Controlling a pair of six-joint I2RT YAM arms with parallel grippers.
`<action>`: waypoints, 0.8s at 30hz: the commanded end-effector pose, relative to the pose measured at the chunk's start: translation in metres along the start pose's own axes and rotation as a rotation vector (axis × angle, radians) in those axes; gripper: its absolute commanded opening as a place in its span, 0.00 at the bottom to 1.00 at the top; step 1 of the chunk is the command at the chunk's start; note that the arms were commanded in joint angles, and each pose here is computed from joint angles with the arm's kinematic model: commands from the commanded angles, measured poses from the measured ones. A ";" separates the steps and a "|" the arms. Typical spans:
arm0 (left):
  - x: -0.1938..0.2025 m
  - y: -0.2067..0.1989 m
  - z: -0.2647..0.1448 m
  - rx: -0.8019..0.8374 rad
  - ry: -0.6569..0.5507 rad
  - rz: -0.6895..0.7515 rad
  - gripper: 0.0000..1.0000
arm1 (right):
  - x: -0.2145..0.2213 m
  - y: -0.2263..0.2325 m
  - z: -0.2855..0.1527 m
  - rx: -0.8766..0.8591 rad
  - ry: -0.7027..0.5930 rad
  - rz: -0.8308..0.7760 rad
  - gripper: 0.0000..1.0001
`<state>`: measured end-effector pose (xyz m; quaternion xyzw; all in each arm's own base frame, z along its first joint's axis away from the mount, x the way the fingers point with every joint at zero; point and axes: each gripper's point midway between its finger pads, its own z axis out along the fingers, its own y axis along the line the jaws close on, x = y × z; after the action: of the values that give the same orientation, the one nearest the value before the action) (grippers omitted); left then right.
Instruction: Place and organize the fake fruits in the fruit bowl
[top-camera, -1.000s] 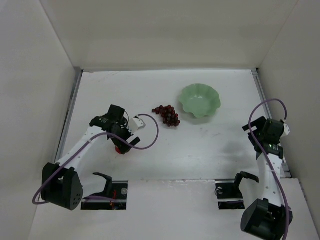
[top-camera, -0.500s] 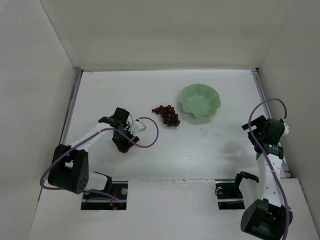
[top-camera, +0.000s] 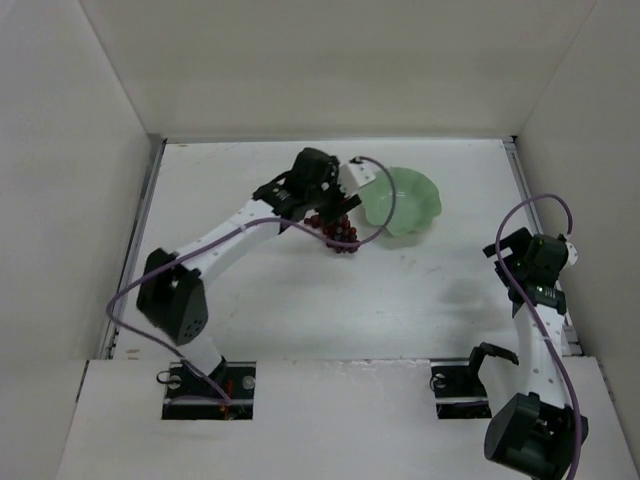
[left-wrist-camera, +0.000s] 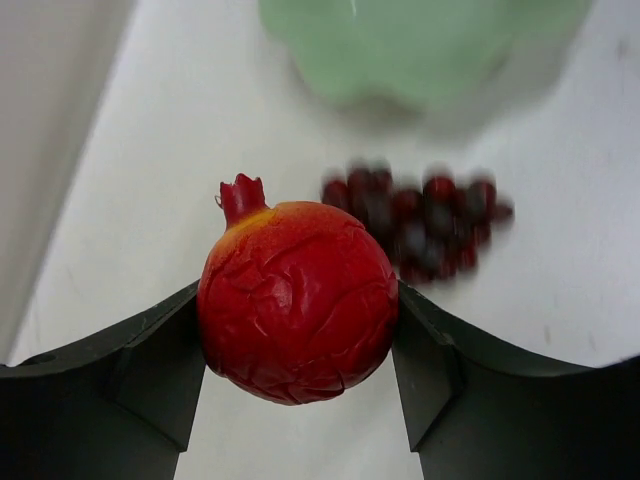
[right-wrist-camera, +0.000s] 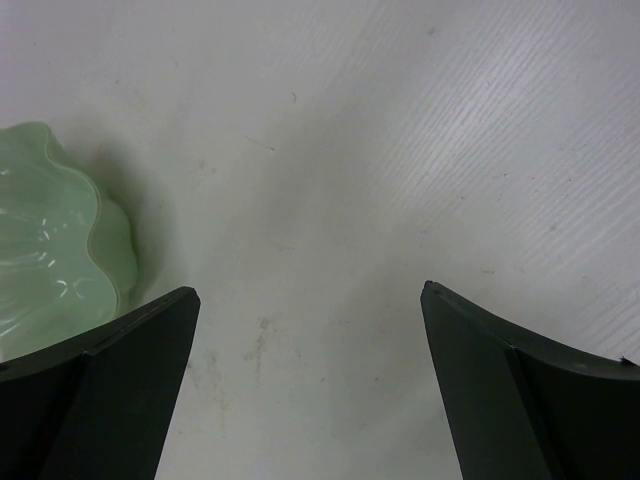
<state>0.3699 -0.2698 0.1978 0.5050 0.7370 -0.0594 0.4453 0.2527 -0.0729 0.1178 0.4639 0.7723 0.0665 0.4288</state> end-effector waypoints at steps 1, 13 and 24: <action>-0.077 0.007 0.045 -0.032 -0.191 -0.025 0.32 | -0.013 0.017 0.001 -0.070 -0.061 0.002 1.00; -0.159 -0.029 0.133 0.045 -0.388 -0.023 0.92 | -0.006 0.011 0.002 -0.068 -0.058 0.008 1.00; -0.139 0.033 0.045 0.025 -0.359 0.166 1.00 | -0.001 0.015 -0.005 -0.108 -0.058 0.001 1.00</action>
<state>0.4396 -0.4234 0.2071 0.5193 0.6556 -0.1470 0.5281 0.2515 -0.0677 0.1192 0.4542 0.7608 0.0805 0.4565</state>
